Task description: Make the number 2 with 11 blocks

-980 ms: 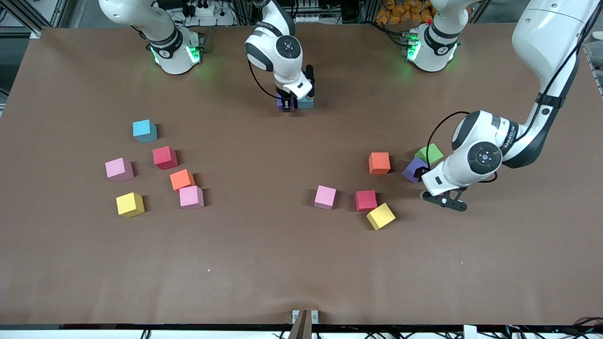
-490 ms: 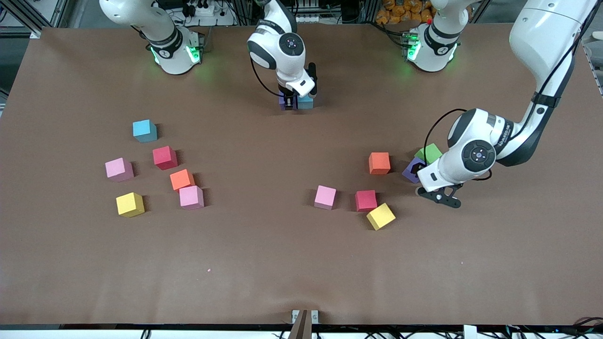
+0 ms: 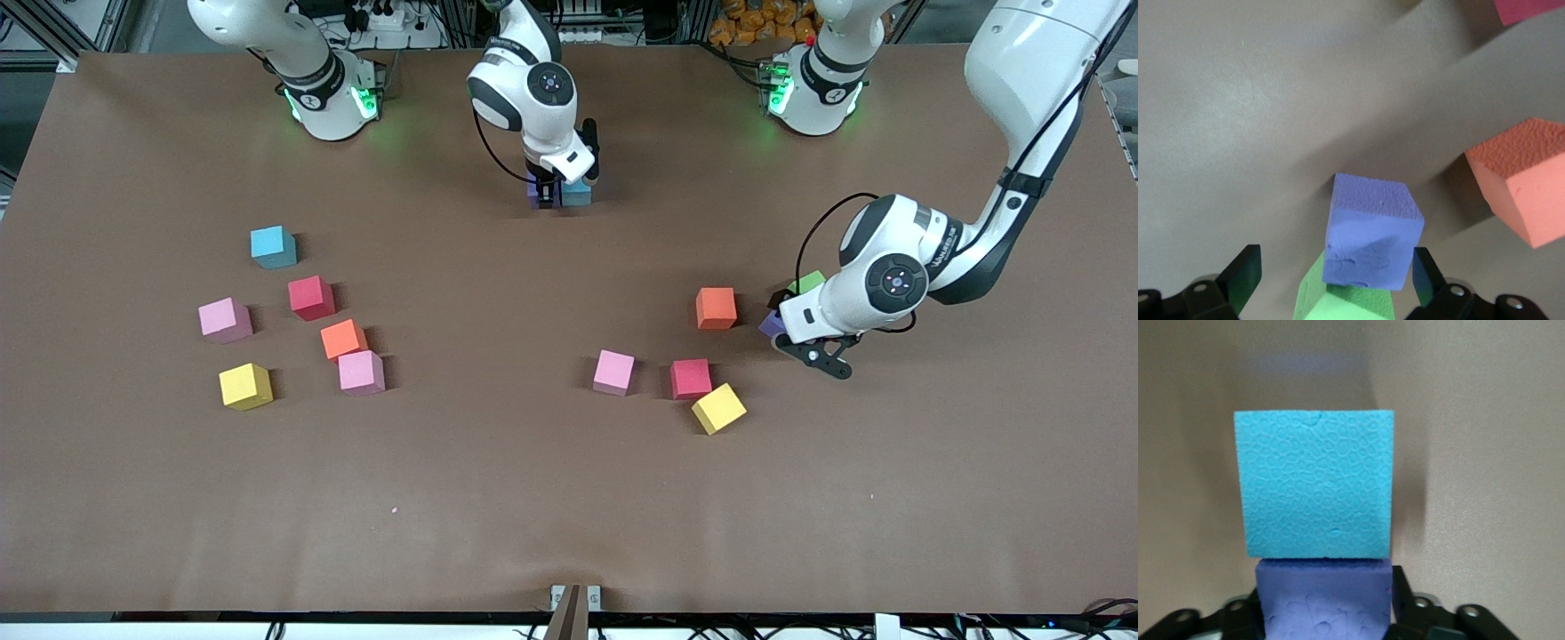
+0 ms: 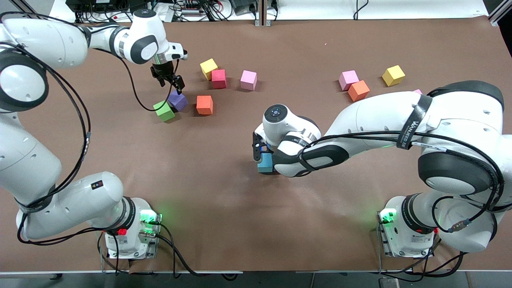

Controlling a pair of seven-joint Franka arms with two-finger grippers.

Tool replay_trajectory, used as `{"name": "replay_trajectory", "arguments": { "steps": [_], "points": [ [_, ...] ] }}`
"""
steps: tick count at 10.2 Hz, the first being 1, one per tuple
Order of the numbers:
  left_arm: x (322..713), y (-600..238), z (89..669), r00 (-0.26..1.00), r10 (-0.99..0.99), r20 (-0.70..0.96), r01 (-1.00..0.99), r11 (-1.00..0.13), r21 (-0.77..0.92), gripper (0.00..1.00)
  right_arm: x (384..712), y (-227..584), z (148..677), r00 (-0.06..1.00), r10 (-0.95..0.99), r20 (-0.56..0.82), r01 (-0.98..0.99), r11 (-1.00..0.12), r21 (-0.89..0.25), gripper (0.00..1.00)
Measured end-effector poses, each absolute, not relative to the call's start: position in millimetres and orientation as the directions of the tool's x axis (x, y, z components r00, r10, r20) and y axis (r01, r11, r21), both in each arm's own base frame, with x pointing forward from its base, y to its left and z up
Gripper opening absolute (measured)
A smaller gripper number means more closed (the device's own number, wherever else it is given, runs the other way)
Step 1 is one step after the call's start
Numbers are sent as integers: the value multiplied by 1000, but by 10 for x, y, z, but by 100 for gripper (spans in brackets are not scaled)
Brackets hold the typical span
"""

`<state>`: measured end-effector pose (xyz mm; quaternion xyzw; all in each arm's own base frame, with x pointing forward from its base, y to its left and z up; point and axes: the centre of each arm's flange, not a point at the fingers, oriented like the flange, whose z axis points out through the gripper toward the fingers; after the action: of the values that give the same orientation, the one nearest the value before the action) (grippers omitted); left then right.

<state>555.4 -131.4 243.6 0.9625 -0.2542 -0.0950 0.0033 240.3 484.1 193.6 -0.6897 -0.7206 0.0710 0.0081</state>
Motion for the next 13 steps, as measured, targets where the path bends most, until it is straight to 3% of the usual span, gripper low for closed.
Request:
{"name": "replay_trajectory", "arguments": {
  "steps": [1, 2, 8, 10, 13],
  "points": [
    [5525, -1294, 2412, 850, -495, -183, -492, -868, 62, 100, 2406, 4844, 1942, -49, 995, -92, 992, 38, -118, 94],
    [5498, -1317, 2377, 848, -500, -175, -496, -866, 68, 100, 2405, 4853, 1958, -51, 993, -108, 991, 37, -129, 100],
    [5307, -1460, 2136, 827, -540, -157, -533, -841, 92, 100, 2530, 4904, 2391, -43, 989, -144, 986, 19, -164, 100],
    [5294, -1455, 2045, 809, -566, -160, -560, -824, 81, 98, 2837, 4714, 2572, 20, 989, -147, 984, -45, -170, 100],
    [5312, -1437, 2028, 809, -566, -159, -560, -824, 82, 57, 3691, 4115, 2699, 208, 969, -134, 960, -229, -162, 100]
  ]
}}
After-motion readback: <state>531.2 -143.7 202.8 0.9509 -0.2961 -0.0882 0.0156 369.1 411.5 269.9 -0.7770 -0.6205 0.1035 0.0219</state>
